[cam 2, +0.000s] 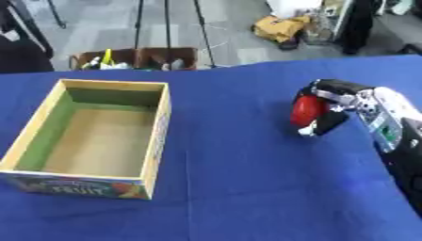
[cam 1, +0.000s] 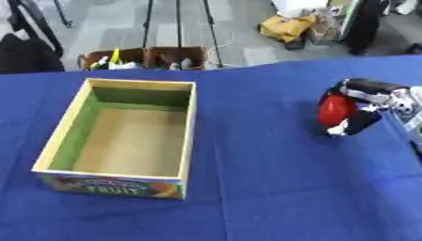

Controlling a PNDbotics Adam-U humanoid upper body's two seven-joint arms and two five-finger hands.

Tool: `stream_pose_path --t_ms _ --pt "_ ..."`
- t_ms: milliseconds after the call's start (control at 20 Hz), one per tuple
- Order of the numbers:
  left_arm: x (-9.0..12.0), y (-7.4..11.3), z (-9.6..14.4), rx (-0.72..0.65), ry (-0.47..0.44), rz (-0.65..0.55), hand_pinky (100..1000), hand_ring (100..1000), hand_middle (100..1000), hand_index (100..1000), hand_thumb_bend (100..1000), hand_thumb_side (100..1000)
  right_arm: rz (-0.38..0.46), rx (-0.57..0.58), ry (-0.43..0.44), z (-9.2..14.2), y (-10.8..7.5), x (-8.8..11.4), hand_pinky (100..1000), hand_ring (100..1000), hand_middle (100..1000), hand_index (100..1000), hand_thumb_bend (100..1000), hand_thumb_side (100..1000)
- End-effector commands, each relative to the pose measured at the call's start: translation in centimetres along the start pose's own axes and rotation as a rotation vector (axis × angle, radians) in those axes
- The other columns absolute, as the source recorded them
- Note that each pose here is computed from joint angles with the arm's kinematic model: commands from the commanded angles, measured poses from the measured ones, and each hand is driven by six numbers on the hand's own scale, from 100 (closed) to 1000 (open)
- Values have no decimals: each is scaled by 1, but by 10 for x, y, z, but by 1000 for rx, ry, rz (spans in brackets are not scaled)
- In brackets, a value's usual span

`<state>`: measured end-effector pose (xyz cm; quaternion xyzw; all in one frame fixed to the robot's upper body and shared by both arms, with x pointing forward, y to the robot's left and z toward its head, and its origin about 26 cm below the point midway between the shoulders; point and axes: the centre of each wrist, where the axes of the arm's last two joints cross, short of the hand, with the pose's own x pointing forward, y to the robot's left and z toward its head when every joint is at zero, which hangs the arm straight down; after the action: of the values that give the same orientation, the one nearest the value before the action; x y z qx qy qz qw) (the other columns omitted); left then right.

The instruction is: Pick up objects on the table and place them in the box.

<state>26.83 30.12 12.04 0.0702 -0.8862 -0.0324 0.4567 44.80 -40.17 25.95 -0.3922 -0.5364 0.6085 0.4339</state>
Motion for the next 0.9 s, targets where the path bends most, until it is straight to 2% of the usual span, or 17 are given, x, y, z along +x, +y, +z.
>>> stream_pose_path --t_ms 50,400,650,750,800,900 --pt "6 1 -3 -5 -24 -2 352 394 454 581 100 867 12 -50 19 11 -21 -7 425 570 538 731 100 331" --pt "7 0 -3 -5 -26 -1 351 394 453 580 100 867 -15 -84 24 10 -20 -6 406 557 524 671 100 320" --pt "7 0 -4 -6 -27 -1 351 394 453 580 100 867 -32 -105 20 10 -23 -5 386 541 498 594 100 204" --pt "7 0 -4 -7 -27 -1 351 394 453 579 100 865 -34 -118 18 9 -25 -4 388 540 490 572 100 219" --pt "7 0 -4 -7 -27 -1 351 394 453 579 100 865 -32 -123 16 9 -26 -3 388 540 489 567 100 190" --pt "7 0 -4 -7 -26 -1 350 394 453 578 100 867 -22 -136 11 9 -30 -1 387 538 478 553 100 189"
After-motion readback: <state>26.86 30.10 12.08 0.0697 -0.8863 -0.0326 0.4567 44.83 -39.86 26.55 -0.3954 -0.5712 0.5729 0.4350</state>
